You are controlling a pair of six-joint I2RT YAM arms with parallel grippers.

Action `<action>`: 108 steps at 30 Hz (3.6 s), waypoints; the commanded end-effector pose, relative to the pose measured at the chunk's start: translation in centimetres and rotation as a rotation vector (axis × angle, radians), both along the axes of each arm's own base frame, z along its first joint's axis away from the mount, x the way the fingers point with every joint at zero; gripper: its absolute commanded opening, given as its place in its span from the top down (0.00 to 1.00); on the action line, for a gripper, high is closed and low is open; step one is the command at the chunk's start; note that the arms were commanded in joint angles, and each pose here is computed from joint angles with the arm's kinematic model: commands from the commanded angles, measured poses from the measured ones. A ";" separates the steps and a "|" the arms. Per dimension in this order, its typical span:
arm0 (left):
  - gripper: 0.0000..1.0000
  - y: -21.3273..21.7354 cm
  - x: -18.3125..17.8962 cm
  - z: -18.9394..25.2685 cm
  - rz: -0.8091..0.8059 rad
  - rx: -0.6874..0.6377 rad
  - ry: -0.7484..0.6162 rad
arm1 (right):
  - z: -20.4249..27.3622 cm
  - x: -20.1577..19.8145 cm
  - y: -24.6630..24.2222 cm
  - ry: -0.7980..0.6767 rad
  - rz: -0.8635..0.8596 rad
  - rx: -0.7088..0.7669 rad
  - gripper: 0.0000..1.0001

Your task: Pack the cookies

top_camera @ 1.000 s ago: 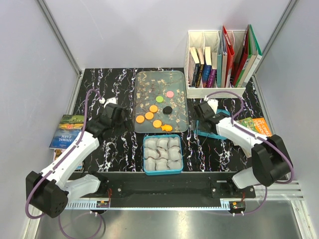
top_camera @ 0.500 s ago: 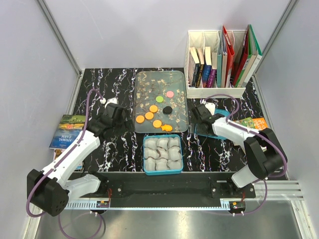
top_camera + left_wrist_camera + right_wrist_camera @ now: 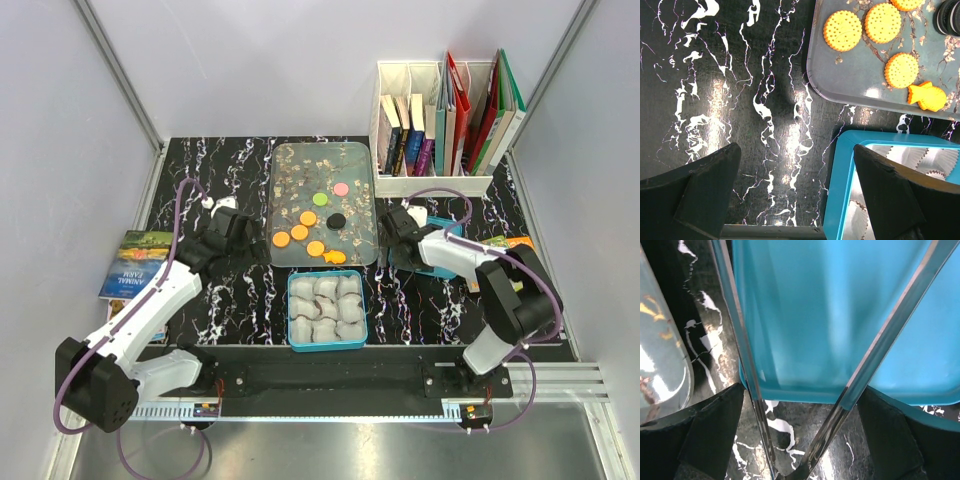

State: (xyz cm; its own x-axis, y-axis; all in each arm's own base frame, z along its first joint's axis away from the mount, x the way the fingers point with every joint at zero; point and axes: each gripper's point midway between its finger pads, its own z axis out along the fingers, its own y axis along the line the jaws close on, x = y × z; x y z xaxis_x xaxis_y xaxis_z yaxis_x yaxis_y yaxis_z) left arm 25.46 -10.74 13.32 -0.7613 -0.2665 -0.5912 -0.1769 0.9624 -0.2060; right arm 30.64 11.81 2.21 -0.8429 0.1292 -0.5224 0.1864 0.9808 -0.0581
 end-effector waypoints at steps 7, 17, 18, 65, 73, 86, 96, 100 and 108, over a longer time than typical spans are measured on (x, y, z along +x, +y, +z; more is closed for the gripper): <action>0.01 -0.6 0.4 0.4 -0.017 -0.023 -0.022 | 1.4 0.0 -0.9 -0.029 -0.026 -0.003 0.19; 0.01 -0.5 0.2 0.5 -0.013 -0.026 -0.024 | 2.9 -0.5 -1.0 -0.055 -0.029 0.026 0.54; 0.01 -0.5 0.2 0.4 -0.014 -0.025 -0.023 | 3.0 -0.6 -1.0 -0.056 -0.027 0.027 0.54; 0.01 -0.3 0.1 0.0 -0.001 -0.015 -0.013 | 17.2 0.9 13.5 -0.277 0.509 0.263 0.57; 0.01 -0.4 0.3 -0.1 0.001 -0.014 -0.005 | 16.6 0.4 13.1 -0.268 0.503 0.248 0.52; 0.01 -0.4 0.2 -0.4 0.003 -0.012 0.001 | 13.4 0.1 13.1 -0.203 0.505 0.214 0.49; 0.01 -0.4 0.1 -0.5 0.003 -0.007 0.005 | 11.3 0.2 13.6 -0.163 0.517 0.204 0.50; 0.01 -0.5 0.1 -0.4 0.002 -0.008 0.004 | 11.2 0.4 13.6 -0.167 0.520 0.198 0.51; 0.01 -0.4 0.1 -0.5 0.003 -0.008 0.007 | 11.2 0.6 13.8 -0.170 0.521 0.201 0.52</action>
State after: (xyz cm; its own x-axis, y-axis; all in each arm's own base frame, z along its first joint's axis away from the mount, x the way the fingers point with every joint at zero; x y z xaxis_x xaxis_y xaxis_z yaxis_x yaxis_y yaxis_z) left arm 25.29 -10.90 12.74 -0.7708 -0.2702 -0.5769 -0.1857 0.9616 -0.2023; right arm 30.67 24.57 12.64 -0.7561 -0.1692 -0.6322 -0.3078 0.9444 0.1154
